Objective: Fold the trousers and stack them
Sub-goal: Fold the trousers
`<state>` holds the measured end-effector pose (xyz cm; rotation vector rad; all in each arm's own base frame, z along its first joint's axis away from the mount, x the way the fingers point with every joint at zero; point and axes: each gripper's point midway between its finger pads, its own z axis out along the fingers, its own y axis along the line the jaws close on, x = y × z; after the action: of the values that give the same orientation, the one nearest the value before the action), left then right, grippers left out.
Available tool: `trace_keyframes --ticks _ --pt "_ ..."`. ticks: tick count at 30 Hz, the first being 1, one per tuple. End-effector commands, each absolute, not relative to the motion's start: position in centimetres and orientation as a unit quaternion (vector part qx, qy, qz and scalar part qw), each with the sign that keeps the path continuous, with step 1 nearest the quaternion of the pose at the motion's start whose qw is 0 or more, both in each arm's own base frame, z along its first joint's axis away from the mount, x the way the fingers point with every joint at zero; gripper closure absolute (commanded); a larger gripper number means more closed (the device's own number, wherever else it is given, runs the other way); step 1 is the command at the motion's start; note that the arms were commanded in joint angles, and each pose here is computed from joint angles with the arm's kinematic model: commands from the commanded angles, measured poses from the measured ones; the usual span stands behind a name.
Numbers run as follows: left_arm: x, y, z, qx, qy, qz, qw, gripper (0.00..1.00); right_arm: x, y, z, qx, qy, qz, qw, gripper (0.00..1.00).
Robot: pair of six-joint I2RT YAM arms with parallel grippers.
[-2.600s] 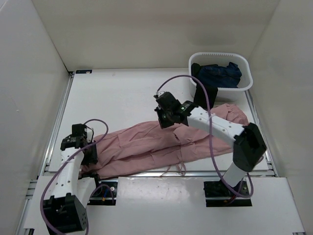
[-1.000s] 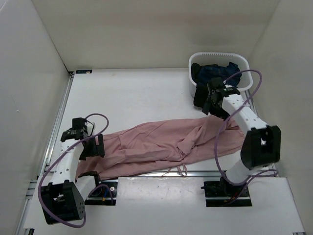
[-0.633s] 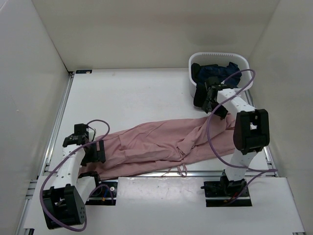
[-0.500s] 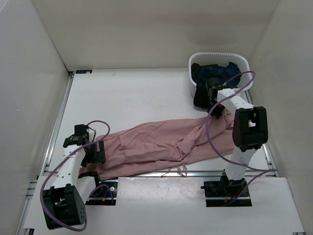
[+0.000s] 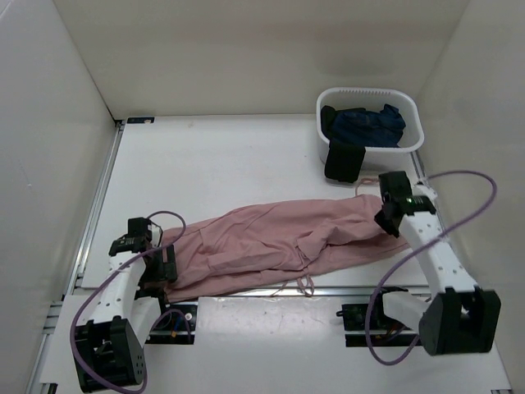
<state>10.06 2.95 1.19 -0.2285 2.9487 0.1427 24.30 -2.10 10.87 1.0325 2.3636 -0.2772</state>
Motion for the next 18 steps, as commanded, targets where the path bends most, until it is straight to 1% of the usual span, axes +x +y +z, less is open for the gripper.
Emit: trace_keyframes --ticks 1,3,5,7,10,12,15,17,18 --pt "9.8 3.6 1.0 -0.076 0.990 0.070 0.092 0.00 18.6 -3.3 7.6 0.459 0.852 -0.129 0.218 0.88" --pt "9.6 3.4 0.8 -0.076 0.991 0.065 0.092 0.00 16.3 -4.3 5.9 0.499 0.832 -0.143 0.196 0.68" --pt "9.3 3.4 0.8 -0.075 0.991 0.064 0.087 0.00 15.2 -5.7 5.9 0.530 0.809 -0.155 0.200 0.46" --pt "9.1 3.4 0.8 -0.075 0.991 0.064 0.085 0.00 14.2 -6.6 6.3 0.546 0.796 -0.169 0.201 0.36" --pt "10.1 3.7 1.9 -0.077 0.989 0.070 0.105 0.00 13.0 -8.4 8.7 0.565 0.769 -0.211 0.214 0.28" --pt "10.9 3.8 2.9 -0.078 0.987 0.071 0.121 0.00 12.5 -9.3 10.3 0.574 0.749 -0.231 0.235 0.27" --pt "13.9 3.9 6.2 -0.079 0.978 0.066 0.179 0.00 13.8 -10.5 13.3 0.553 0.745 -0.239 0.285 0.27" --pt "16.4 3.5 9.4 -0.076 0.970 0.049 0.227 0.00 16.3 -10.9 15.4 0.532 0.748 -0.219 0.330 0.27" --pt "17.3 3.4 10.1 -0.075 0.967 0.044 0.239 0.00 17.5 -10.3 15.3 0.515 0.767 -0.198 0.328 0.29"
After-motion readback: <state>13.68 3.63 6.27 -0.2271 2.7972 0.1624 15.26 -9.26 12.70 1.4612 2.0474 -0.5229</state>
